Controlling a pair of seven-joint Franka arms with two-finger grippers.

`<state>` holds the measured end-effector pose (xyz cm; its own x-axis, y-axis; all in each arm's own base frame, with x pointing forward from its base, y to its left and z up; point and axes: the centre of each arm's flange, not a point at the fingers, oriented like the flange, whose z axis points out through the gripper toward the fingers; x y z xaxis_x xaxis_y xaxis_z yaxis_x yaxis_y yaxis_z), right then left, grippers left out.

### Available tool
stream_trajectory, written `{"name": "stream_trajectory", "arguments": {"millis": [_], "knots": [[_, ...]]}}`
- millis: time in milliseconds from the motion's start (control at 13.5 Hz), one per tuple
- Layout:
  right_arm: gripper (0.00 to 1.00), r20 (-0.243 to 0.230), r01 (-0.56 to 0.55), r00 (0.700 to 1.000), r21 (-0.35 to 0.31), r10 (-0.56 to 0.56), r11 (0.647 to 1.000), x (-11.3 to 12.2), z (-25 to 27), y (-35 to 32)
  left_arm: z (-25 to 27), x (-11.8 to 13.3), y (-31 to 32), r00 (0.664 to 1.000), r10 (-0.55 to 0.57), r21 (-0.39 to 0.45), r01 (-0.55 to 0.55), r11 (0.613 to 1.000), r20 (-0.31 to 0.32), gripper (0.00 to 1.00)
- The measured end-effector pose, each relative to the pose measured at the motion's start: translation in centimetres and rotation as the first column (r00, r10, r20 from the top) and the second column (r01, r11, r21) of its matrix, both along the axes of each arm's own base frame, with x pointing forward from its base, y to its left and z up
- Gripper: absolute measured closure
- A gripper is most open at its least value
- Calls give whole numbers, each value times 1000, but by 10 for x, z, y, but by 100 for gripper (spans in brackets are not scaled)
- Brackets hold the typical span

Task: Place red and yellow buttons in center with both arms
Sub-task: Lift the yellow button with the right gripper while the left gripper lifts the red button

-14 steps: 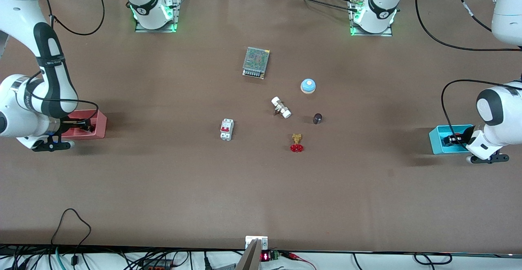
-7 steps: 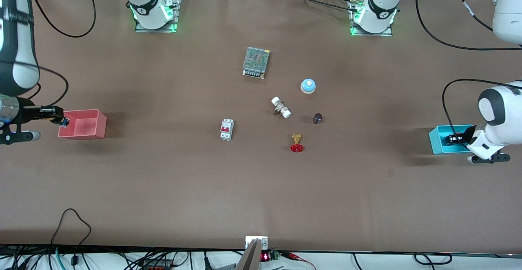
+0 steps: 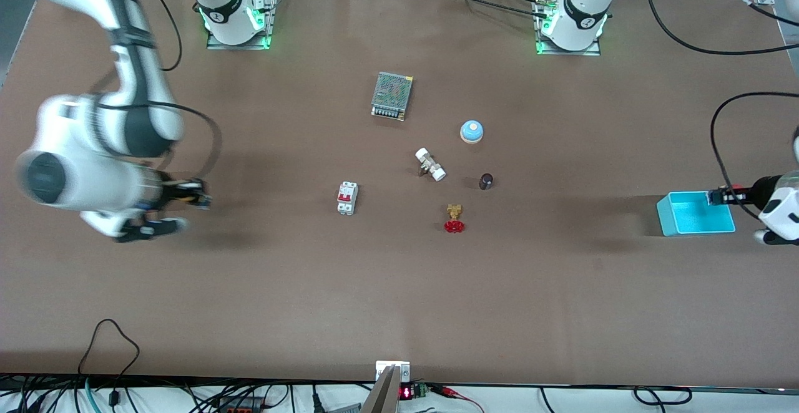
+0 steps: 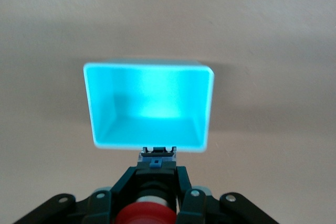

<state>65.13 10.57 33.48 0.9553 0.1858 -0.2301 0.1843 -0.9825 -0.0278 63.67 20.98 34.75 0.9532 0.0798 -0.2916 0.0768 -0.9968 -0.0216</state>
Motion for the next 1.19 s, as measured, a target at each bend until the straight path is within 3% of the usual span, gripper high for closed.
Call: {"name": "stream_trajectory", "arguments": {"millis": [370, 667, 963, 1111, 1185], "knots": [[62, 5, 56, 998, -47, -56, 997, -8, -67, 82, 13, 29, -128, 995, -99, -13, 99, 995, -13, 64], [62, -25, 135, 991, 5, -135, 991, -9, -98, 90, 6, 32, -256, 984, -176, 10, 176, 984, -20, 64], [62, -12, 192, 981, -7, -192, 981, -7, -121, 93, -40, 37, -316, 997, -83, -66, 83, 994, 5, 64], [61, -9, 202, 979, -10, -202, 979, -8, -121, 96, -75, 31, -349, 999, -42, -59, 44, 997, 24, 64], [56, -9, 209, 978, -12, -209, 978, -8, -122, 97, -95, 24, -366, 999, -20, -51, 22, 998, 41, 64]]}}
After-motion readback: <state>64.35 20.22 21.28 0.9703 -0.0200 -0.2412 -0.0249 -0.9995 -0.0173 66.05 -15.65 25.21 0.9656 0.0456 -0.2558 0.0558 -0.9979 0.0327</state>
